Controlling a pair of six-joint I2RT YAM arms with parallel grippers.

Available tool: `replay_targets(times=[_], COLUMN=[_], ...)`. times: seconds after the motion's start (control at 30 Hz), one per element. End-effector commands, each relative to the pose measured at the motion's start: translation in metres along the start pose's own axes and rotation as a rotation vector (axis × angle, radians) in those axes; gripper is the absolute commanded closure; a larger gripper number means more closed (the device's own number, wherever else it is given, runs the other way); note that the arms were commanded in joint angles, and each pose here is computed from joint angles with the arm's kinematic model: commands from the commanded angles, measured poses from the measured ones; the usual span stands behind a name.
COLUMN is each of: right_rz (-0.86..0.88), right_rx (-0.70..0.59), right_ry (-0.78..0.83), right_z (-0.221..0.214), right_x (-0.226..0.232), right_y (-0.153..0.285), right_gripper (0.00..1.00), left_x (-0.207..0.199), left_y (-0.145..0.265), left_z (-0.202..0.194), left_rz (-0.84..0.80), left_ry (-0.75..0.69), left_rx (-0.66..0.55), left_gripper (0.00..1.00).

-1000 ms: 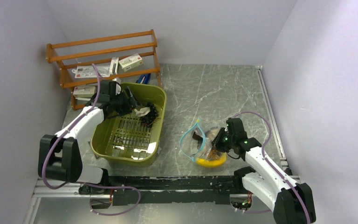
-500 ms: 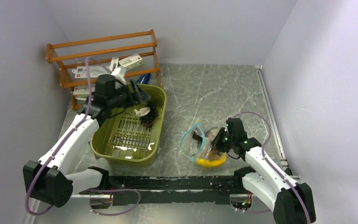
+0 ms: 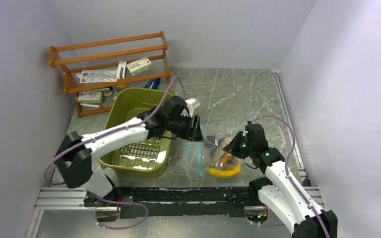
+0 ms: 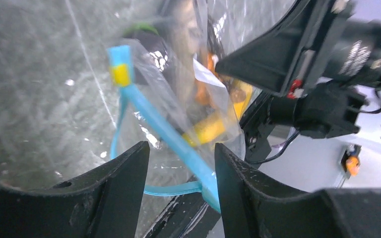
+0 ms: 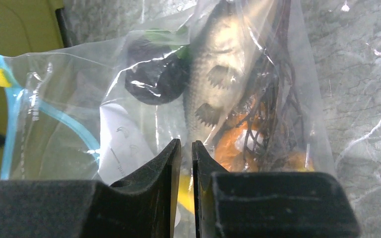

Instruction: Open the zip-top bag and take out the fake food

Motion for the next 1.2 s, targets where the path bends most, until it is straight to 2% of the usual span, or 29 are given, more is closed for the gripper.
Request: replay_targets(times=[0.0,0.1,0.33,0.47,0.53,0.6,0.7,0.83,0.97,1.17], right_rz=[-0.017,-0.035,-0.123,-0.119,-0.115,-0.109,-0.106,-0.108,-0.125,-0.130], right_rx=[-0.025,-0.053,-0.102,-0.092,-0.079,-0.065,-0.056,-0.059,-0.075,-0.168], right_ry=[0.003,0.011,0.028,0.022,0.014,0.009,0.003,0.002,-0.001,0.082], right_z=[0.010,0.020,0.032,0.029,0.026,0.024,0.022,0.021,0.025,0.068], right_x=[0.005,0.008,0.001,0.000,0.000,0.000,0.000,-0.001,-0.002,0.015], right_y=[0.013,0.023,0.040,0.035,0.031,0.028,0.025,0.026,0.029,0.040], right_gripper=[0.85,0.85,0.84,0.83,0.83,0.83,0.83,0.83,0.83,0.80], left_x=[-0.014,-0.002,0.009,0.012,0.016,0.018,0.021,0.021,0.015,0.002], left_y=[-0.019,-0.025,0.001,0.020,0.027,0.030,0.024,0.013,0.001,-0.029], left_z=[-0.007,-0.010,-0.005,-0.007,-0.013,-0.018,-0.032,-0.047,-0.053,-0.065], left_rz=[0.045,0.148,0.211,0.202,0.191,0.178,0.186,0.153,0.084,0.024], left_ry=[0.003,0.055,0.142,0.195,0.220,0.239,0.248,0.264,0.273,0.283], left_rx=[0.035,0.009,-0.148,-0.221,-0.241,-0.229,-0.145,-0.060,-0.022,0.040], left_gripper=[0.42,0.45,0.37,0.38,0.42,0.48,0.68,0.80,0.81,0.78])
Point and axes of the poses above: each gripper's point midway between its finger pads, its own y axis back along the fingers, its own x axis along the line the jaws close on, z = x × y, the point moved 4 cm from there along y, back along the fingers, and after that the axes turned 13 degrees about y, right-handed, at the moved point
